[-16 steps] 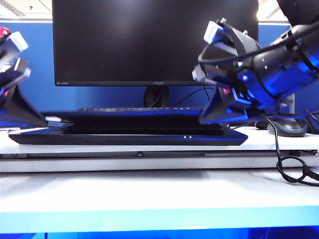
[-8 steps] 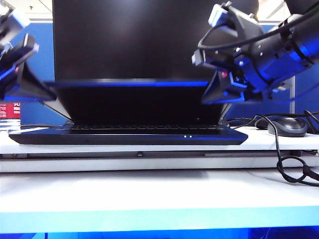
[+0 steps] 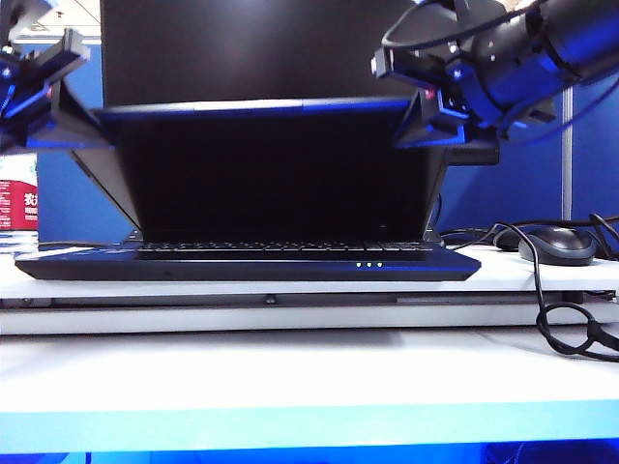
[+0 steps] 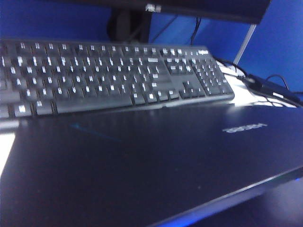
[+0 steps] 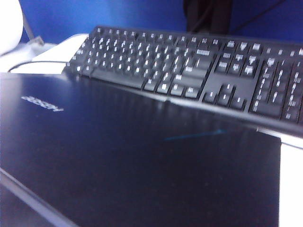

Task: Open the lid of the black laptop.

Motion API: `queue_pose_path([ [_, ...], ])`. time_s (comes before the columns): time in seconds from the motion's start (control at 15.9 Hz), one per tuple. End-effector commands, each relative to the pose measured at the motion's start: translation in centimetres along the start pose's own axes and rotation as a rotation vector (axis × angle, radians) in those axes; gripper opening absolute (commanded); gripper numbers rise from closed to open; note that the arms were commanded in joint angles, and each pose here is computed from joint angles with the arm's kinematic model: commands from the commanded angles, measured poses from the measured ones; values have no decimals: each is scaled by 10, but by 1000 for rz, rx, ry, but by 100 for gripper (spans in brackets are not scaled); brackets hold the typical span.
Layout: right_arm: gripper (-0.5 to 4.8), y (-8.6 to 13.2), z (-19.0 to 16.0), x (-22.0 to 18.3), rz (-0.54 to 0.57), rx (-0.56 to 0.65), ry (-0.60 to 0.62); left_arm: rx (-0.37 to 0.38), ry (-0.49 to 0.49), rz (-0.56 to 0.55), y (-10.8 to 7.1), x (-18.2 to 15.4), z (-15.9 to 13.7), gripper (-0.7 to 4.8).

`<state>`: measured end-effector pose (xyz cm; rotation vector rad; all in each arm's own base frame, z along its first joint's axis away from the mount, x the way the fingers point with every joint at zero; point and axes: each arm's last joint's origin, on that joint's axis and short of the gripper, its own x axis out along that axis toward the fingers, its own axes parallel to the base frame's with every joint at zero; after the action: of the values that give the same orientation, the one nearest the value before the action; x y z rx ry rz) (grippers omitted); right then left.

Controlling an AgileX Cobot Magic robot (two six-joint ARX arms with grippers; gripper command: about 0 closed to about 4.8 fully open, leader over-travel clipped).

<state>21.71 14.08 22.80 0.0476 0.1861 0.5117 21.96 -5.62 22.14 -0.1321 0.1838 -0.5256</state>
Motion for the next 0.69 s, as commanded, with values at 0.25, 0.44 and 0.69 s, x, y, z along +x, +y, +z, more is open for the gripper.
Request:
queue_pose_path([
  [0.25, -1, -1, 37, 2, -10, -58, -171, 41, -70, 4, 4, 20, 28, -3],
  [0.44, -1, -6, 50, 3, -28, -77, -211, 55, -113, 7, 5, 27, 44, -3],
  [0.69, -1, -22, 72, 4, -48, -86, -269, 104, -200, 23, 3, 30, 76, -3],
])
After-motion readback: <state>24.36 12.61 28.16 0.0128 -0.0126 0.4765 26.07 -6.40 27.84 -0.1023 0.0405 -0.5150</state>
